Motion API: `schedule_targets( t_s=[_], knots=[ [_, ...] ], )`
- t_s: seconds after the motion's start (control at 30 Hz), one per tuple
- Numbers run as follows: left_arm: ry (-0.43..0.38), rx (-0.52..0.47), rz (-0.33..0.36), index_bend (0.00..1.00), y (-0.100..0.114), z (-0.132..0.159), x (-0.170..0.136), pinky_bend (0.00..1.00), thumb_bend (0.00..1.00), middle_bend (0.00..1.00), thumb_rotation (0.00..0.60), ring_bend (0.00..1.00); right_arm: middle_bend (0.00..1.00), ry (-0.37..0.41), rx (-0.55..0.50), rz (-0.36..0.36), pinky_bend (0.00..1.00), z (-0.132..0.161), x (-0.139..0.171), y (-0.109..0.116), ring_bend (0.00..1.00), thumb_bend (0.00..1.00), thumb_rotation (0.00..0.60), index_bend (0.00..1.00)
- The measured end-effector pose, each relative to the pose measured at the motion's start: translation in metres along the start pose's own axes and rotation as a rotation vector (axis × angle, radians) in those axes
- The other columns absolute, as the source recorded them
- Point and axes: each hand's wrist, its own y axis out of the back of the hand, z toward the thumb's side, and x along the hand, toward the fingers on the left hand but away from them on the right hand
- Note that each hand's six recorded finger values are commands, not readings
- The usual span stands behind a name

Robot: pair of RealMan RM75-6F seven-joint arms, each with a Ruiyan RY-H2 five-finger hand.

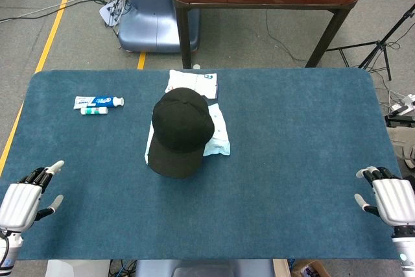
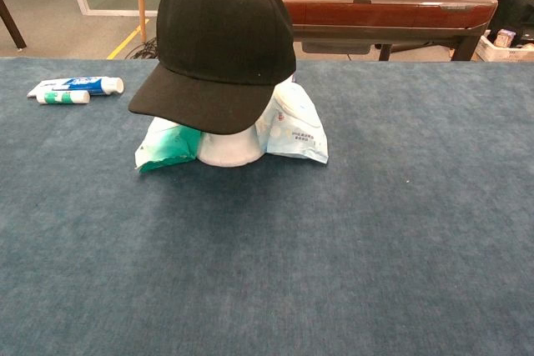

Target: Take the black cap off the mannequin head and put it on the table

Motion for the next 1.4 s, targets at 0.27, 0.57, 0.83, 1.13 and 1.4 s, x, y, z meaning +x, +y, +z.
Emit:
schedule_targets(
  t_s=[0.27,0.57,0.83,1.13,1.4],
  knots=[
    [-0.017,-0.016,-0.003,0.19,-0.001,0.003,-0.001,0.48,0.25,0.30,0.600,0.25,0.37,0.005,0.002,0.020,0.57,0.002,-0.002,-0.004,0.30,0.25,0.600,0.40],
    [-0.046,-0.021,0.005,0.20,0.000,0.008,-0.002,0.48,0.16,0.29,0.600,0.25,0.37,0.018,0.008,0.010,0.57,0.007,0.000,-0.001,0.30,0.25,0.600,0.40],
    [-0.155,-0.031,0.062,0.34,0.007,0.032,-0.006,0.45,0.06,0.38,0.600,0.32,0.37,0.018,0.001,-0.006,0.57,0.007,-0.001,0.004,0.30,0.25,0.600,0.40],
    [-0.344,0.023,0.145,0.51,0.014,0.085,0.008,0.45,0.02,0.70,0.600,0.50,0.37,-0.002,-0.018,-0.014,0.57,-0.001,0.000,0.008,0.30,0.25,0.600,0.40],
    [-0.431,0.061,0.174,0.60,0.014,0.123,0.028,0.49,0.00,0.83,0.600,0.59,0.37,-0.024,-0.042,-0.028,0.57,-0.011,0.002,0.015,0.30,0.25,0.600,0.40]
  ],
)
